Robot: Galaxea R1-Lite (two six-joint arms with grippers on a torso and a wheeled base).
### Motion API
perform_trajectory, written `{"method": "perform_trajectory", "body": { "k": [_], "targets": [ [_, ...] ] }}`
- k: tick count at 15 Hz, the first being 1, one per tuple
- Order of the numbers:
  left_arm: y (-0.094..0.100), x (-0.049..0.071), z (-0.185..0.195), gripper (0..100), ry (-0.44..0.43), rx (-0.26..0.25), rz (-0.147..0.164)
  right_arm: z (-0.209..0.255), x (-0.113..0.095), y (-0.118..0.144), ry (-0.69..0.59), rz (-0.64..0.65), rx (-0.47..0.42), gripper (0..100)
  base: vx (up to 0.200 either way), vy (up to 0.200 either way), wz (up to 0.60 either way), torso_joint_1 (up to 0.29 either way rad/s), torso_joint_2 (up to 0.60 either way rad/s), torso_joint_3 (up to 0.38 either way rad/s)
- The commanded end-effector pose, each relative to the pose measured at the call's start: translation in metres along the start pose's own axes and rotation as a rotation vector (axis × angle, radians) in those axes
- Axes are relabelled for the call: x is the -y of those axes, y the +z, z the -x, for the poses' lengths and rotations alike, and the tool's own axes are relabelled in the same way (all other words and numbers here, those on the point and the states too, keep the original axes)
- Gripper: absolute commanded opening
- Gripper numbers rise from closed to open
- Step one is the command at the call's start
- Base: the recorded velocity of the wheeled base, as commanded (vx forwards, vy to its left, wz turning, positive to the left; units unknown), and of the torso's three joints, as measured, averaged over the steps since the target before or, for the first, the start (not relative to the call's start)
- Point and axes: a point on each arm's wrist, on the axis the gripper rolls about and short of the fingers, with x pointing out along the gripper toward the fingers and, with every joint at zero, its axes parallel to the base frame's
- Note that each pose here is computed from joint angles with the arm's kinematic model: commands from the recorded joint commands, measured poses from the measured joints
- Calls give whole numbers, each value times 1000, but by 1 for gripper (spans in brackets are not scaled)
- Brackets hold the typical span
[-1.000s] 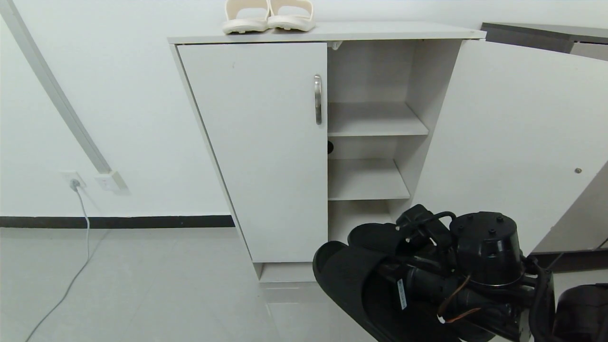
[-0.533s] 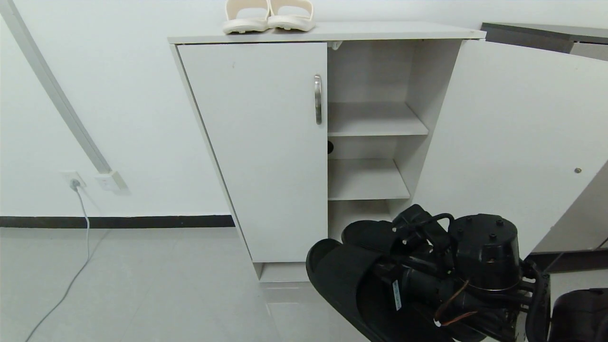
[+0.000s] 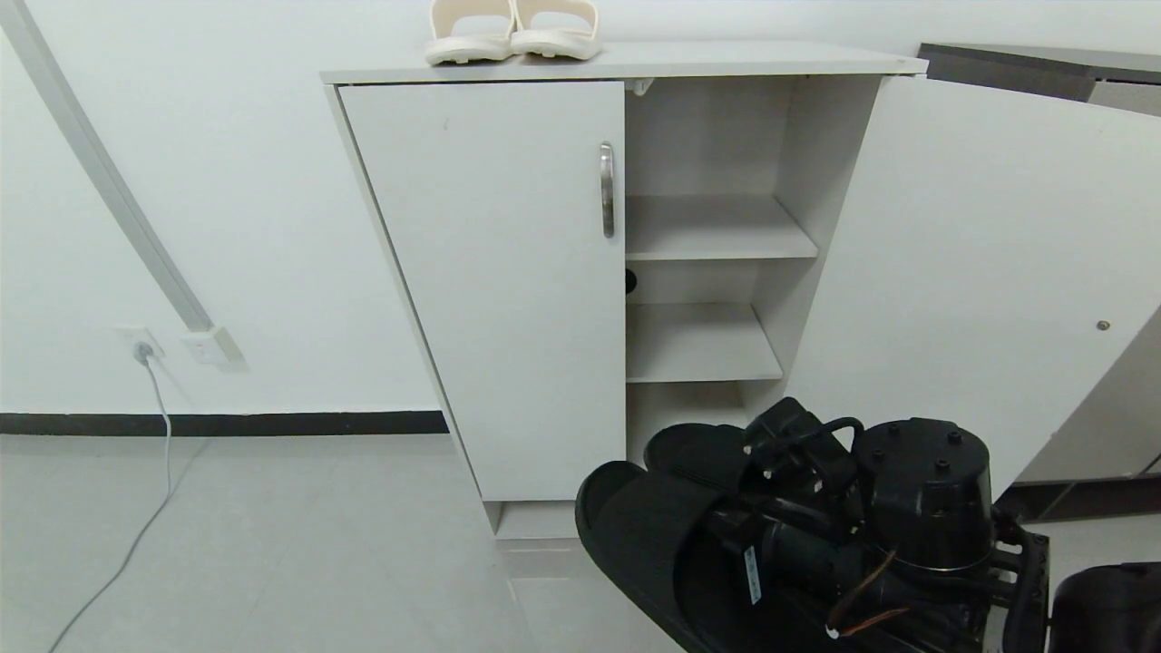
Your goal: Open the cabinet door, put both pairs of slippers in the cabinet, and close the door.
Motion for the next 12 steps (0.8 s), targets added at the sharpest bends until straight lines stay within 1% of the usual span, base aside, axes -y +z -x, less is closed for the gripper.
{"method": "perform_trajectory", "body": {
  "k": [1, 2, 3, 4, 5, 6, 8, 10, 12],
  "targets": [
    [-1, 0, 0, 0, 9, -9, -47, -3, 0, 1, -22, 4, 12, 0, 0, 0, 0, 0, 0, 0],
    [-1, 1, 0, 0, -43, -17, -47, -8, 0, 1, -71, 6, 14, 0, 0, 0, 0, 0, 0, 0],
    [-1, 1, 0, 0, -67, -18, -16, -15, 1, 3, -138, 5, 23, 0, 0, 0, 0, 0, 0, 0],
    [-1, 2, 0, 0, -69, -19, -3, -22, 1, 5, -183, -2, 33, 0, 0, 0, 0, 0, 0, 0],
    [-1, 2, 0, 0, -69, -17, 22, -40, 2, 5, -317, -8, 45, 0, 0, 0, 0, 0, 0, 0],
    [-1, 2, 0, 0, -69, -17, 22, -53, 3, 10, -396, -33, 73, 0, 0, 0, 0, 0, 0, 0],
    [-1, 2, 0, 0, -69, -17, 22, -70, 2, 24, -496, -90, 125, 0, 0, 0, 0, 0, 0, 0],
    [-1, 2, 0, 0, -69, -17, 22, -79, 2, 29, -585, -136, 112, 0, 0, 0, 0, 0, 0, 0],
    [-1, 2, 0, 0, -69, -17, 22, -80, 3, 35, -627, -176, 121, 0, 0, 0, 0, 0, 0, 0]
  ]
}}
